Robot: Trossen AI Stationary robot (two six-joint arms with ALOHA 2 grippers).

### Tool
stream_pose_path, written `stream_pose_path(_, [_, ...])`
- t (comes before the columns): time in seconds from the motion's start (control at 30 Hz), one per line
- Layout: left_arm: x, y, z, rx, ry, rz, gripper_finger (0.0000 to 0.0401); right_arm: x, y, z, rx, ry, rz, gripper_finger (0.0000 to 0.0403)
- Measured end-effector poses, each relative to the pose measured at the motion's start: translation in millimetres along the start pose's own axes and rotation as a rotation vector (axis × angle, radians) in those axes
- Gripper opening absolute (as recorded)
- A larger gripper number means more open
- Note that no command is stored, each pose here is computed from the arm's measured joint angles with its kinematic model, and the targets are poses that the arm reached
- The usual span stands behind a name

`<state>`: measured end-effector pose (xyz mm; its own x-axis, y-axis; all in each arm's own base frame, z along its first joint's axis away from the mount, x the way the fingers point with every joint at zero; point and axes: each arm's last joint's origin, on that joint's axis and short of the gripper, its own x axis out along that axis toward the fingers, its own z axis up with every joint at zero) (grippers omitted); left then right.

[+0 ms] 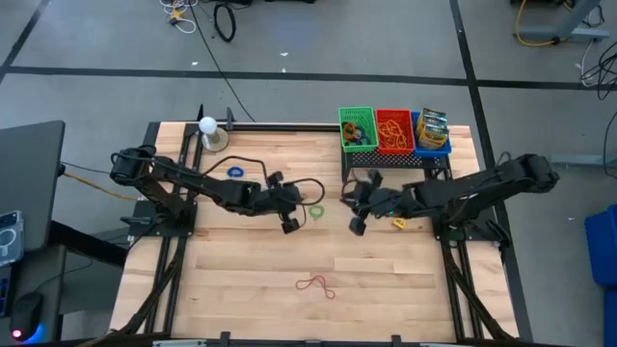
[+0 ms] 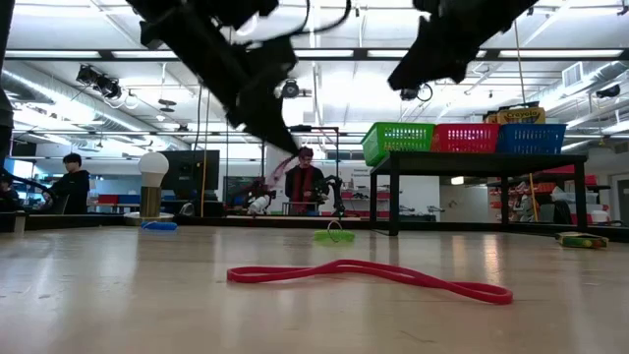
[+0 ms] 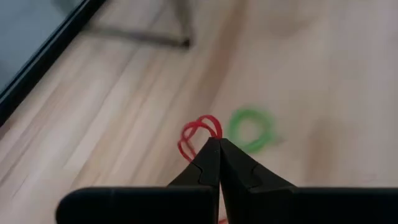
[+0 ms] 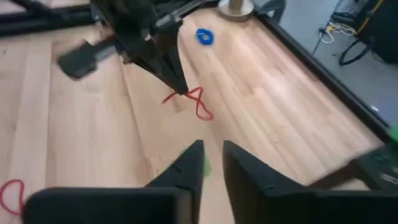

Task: Pick & Place Office Desk Supplies
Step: Put the red rubber band into the red bin

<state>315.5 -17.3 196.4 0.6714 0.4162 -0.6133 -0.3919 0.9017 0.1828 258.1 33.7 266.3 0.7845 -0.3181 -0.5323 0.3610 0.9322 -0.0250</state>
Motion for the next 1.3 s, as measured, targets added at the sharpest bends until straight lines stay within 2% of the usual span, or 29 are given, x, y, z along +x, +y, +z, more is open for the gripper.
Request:
stream_pose_path(0.17, [-5.4, -12.4, 10.0, 0.063, -0.108, -0.117, 0.0003, 22.5, 16.9, -6.3, -0.081, -0.004, 0.018, 0.0113])
stream_pose_path(0.33, [-8.0, -17.5, 15.5, 0.061, -0.163, -0.194, 0.0003, 42.1, 28.0, -11.3, -0.204, -0.025, 0.026, 0.0153])
stream_pose_path(0.47, [-10.2, -20.7, 19.4, 0.048, -0.205, -0.221, 0.0003, 54.5, 33.1, -17.5, -0.283, -0.012, 0.034, 0.0173])
stream_pose_path(0.63, [-12.7, -24.6, 22.1, 0.044, -0.236, -0.278, 0.0003, 64.3, 36.8, -17.2, -0.302, -0.053, 0.036, 0.0185])
stream_pose_path(0.83, [-13.7, -26.5, 21.6, 0.049, -0.234, -0.295, 0.0003, 68.5, 39.4, -15.6, -0.364, -0.087, 0.063, 0.0174])
stream_pose_path(1.0, [-14.0, -27.0, 21.6, 0.051, -0.235, -0.305, 0.0003, 69.4, 39.1, -15.9, -0.369, -0.076, 0.124, 0.0137])
stream_pose_path(1.3, [-13.8, -26.7, 22.4, 0.063, -0.244, -0.303, 0.0003, 71.6, 35.3, -15.0, -0.386, -0.071, 0.137, 0.0083])
